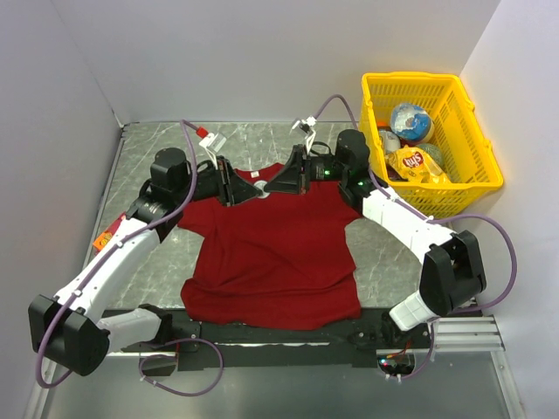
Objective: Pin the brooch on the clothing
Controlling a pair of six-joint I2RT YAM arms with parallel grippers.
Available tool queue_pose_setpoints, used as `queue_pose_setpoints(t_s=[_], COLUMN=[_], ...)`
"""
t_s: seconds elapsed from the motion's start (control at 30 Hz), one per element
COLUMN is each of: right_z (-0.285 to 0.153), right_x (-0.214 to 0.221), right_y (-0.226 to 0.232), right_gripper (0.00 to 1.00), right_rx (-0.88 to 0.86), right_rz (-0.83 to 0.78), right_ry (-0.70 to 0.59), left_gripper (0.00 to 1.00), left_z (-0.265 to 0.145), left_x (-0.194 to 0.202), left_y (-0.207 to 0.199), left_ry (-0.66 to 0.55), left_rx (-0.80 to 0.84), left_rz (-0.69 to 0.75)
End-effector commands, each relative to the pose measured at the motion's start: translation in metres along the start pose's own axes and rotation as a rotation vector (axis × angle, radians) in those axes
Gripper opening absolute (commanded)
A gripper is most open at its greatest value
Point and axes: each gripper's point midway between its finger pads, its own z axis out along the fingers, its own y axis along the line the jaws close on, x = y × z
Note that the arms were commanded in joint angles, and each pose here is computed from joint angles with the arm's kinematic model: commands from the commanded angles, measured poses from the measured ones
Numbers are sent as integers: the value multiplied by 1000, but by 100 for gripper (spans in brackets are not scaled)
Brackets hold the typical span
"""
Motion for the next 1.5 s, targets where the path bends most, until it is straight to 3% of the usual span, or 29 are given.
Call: queue_pose_setpoints(t_s=[0.0, 0.2, 0.3, 0.33, 0.37, 0.5, 0.53, 0.57, 0.6, 0.7, 0.9, 1.2, 1.47], right_z=[-2, -4, -5, -5, -5, -4, -4, -4, -4, -5, -3, 2, 5], right_x=[-14, -16, -16, -16, -17, -16, -17, -17, -17, -18, -17, -15, -13], right_y=[14, 20, 21, 23, 23, 24, 24, 25, 25, 28, 26, 21, 19], right_gripper=[0, 0, 0, 0, 0, 0, 3, 12, 28, 43, 41, 24, 26], right_rx=[-6, -12, -9, -15, -16, -26, -31, -33, -34, -40, -47, -59, -58], right_rz=[-90, -102, -109, -102, -103, -100, -101, -99, -102, -114, -108, -87, -83], right_ry=[-40, -42, -48, -48, -50, -45, -44, -45, -46, -49, -37, -29, -18], left_gripper=[29, 30, 20, 5, 1, 1, 1, 1, 1, 1, 1, 1, 1], left_z=[-10, -8, -8, -8, -8, -8, -9, -9, -10, -10, -11, -8, -6], left_x=[-13, -9, -9, -9, -8, -10, -12, -12, -12, -14, -17, -17, -16], left_y=[-17, -19, -21, -22, -22, -18, -19, -20, -21, -21, -26, -28, -26], left_ry=[-32, -25, -32, -32, -29, -40, -47, -50, -53, -56, -58, -54, -50], left_rx=[10, 41, 57, 59, 62, 37, 36, 39, 39, 32, 55, 82, 80], left_rz=[76, 80, 78, 79, 75, 73, 77, 74, 74, 79, 86, 86, 75])
